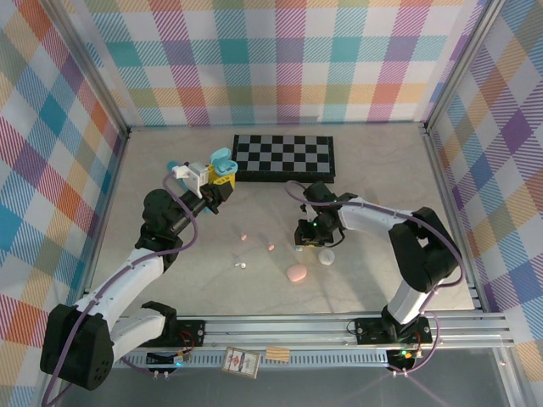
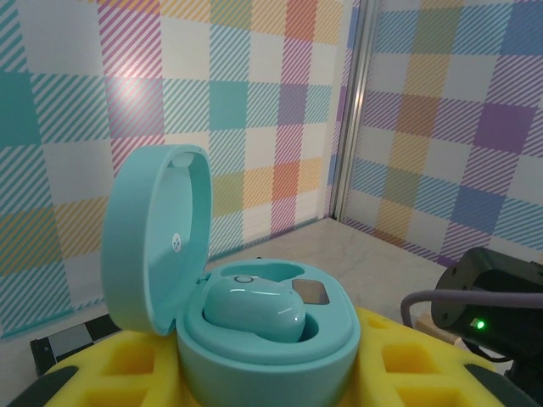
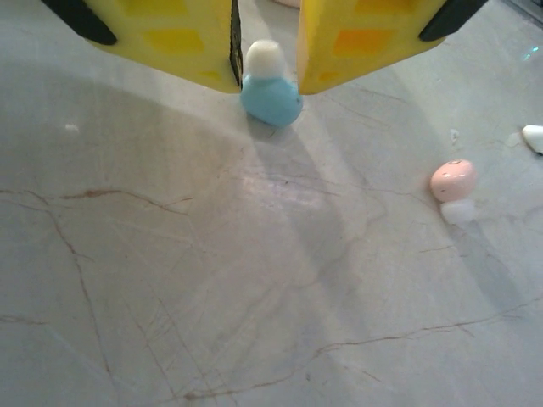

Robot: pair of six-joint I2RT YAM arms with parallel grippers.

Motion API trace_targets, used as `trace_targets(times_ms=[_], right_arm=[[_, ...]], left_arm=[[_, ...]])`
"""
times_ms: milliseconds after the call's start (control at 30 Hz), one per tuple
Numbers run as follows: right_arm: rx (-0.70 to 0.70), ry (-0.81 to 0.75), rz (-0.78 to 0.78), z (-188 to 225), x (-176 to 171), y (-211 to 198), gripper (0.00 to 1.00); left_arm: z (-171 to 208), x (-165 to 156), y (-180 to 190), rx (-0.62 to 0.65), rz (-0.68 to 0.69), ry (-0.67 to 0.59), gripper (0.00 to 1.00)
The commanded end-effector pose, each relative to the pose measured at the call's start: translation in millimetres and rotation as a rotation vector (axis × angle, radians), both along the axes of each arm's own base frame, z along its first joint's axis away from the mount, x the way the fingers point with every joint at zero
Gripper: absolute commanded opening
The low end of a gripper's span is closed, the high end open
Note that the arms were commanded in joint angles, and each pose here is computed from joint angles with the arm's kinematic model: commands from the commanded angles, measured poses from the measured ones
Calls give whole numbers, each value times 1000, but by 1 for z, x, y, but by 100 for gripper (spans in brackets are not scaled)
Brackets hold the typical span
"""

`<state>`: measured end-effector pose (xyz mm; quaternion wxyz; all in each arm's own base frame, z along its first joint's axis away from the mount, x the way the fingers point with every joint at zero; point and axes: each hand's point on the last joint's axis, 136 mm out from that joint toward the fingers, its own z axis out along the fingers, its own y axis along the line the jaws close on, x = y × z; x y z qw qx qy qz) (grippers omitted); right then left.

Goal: Insert the wireless bluetooth earbuds into the charging case

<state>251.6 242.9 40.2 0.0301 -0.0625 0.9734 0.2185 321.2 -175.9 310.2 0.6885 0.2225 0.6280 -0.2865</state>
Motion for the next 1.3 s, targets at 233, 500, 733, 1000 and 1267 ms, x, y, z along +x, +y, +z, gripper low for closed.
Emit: trace_targets(times_ms=[233,500,733,1000,1267], right_arm=[[-137,-52,149,4,-5,1,37],[-198,-26,135,-4,-8,4,35],[-210,-7,108,-11,-14,-2,22],[-204,9,115,-17,-20,-3,17],[-178,33,121,-14,-33,-3,18]], left_arm=[[14,-5,-1,-9,-4,-58,25],[7,2,8,-7,59,-37,25],[8,1,8,-7,55,-37,25],[6,1,8,-9,57,-34,25],[7,1,9,-6,60,-34,25]])
